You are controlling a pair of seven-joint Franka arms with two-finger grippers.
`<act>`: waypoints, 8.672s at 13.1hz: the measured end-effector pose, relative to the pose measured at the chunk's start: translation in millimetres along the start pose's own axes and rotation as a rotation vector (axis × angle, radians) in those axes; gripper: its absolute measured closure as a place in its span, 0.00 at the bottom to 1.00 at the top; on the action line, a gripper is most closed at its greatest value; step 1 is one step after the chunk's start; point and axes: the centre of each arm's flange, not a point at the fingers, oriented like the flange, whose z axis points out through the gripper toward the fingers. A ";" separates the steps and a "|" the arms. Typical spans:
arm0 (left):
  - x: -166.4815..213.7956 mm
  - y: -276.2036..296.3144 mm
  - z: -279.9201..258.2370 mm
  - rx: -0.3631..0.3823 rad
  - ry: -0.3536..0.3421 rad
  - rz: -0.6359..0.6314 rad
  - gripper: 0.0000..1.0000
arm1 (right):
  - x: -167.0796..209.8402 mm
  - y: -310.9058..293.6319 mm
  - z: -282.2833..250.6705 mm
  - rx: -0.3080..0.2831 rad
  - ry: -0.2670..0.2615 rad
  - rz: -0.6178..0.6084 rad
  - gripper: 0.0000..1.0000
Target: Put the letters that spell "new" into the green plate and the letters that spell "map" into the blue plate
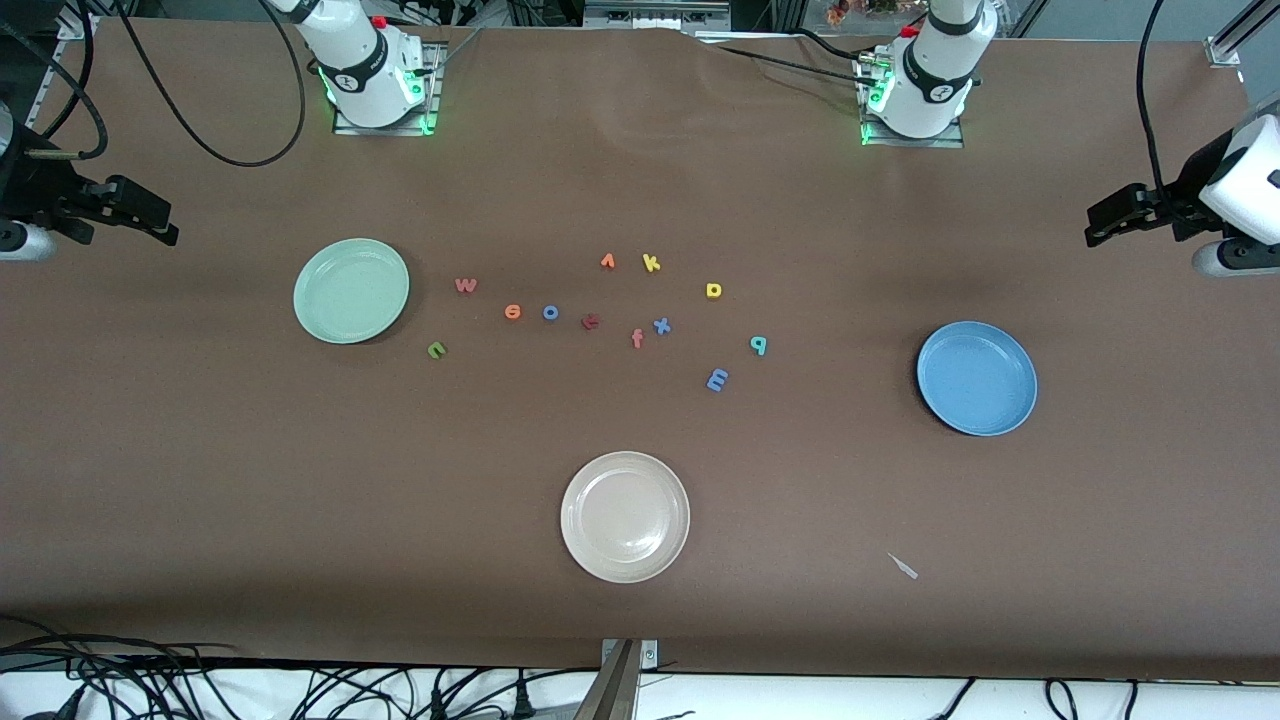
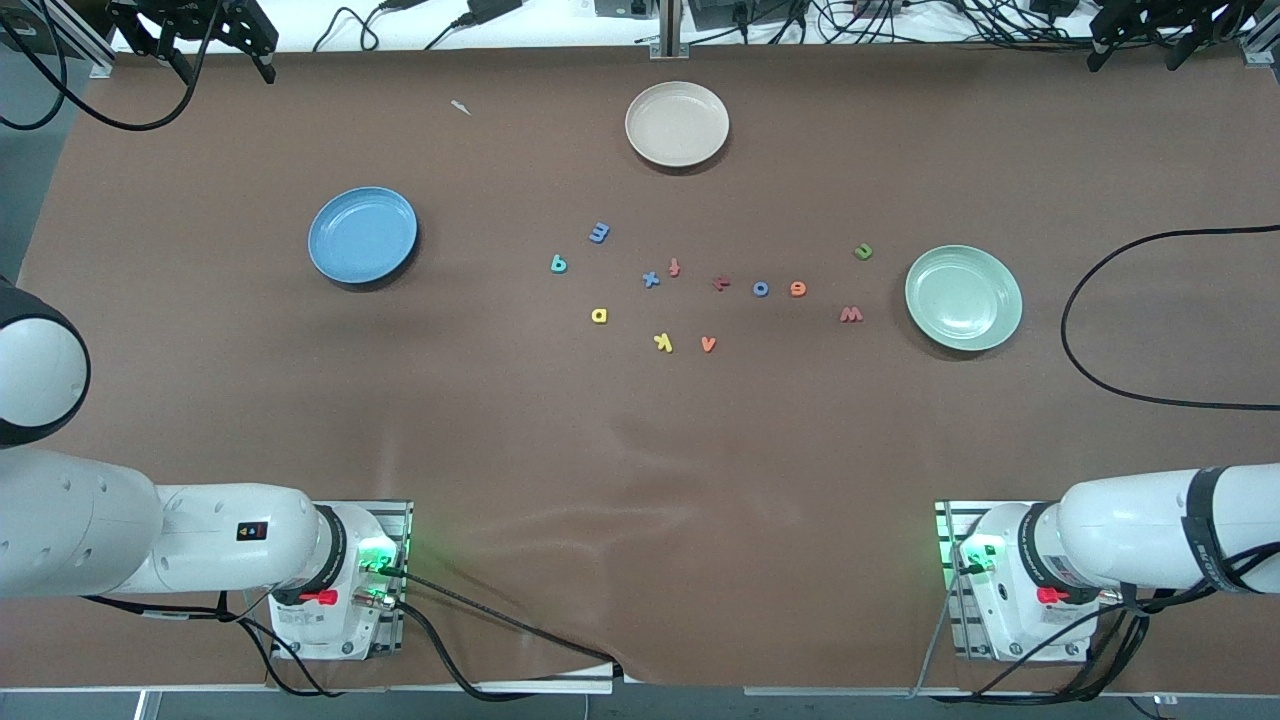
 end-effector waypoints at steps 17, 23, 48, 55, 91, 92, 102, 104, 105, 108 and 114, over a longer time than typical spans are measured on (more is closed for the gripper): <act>0.2 -0.1 -0.1 0.000 0.002 0.000 0.00 | 0.0 0.0 0.0 0.000 0.000 0.000 0.00; 0.3 0.0 -0.2 0.000 0.002 0.000 0.00 | 0.0 0.0 0.1 0.000 0.000 0.000 0.00; 0.6 -0.1 -0.4 0.000 0.005 0.000 0.00 | -0.1 0.0 0.2 0.000 -0.002 0.000 0.00; 0.7 0.0 0.1 0.000 0.004 0.000 0.00 | -0.1 0.0 0.2 0.000 -0.002 0.000 0.00; -24.7 343.3 386.1 -0.091 0.087 0.161 0.00 | -17.9 -182.9 391.0 -0.003 0.057 -0.467 0.06; -25.1 346.1 395.0 -0.095 0.093 0.161 0.00 | -17.8 -183.6 394.8 -0.001 0.062 -0.469 0.06; -22.8 345.1 423.0 -0.055 0.105 0.213 0.15 | -15.5 -191.9 409.8 0.015 0.116 -0.487 0.73; -21.0 345.1 419.7 -0.055 0.111 0.215 0.32 | -15.1 -192.0 409.3 0.014 0.117 -0.494 0.73; -21.0 345.1 419.7 -0.054 0.111 0.216 0.32 | -14.5 -192.1 407.1 0.013 0.115 -0.499 0.73; -19.4 346.7 416.4 -0.052 0.117 0.223 0.62 | -12.3 -182.8 370.0 -0.019 0.046 -0.490 0.73; -1.3 330.2 402.0 0.031 0.025 0.250 0.71 | -43.6 -106.8 321.0 -0.067 -0.052 -0.374 0.73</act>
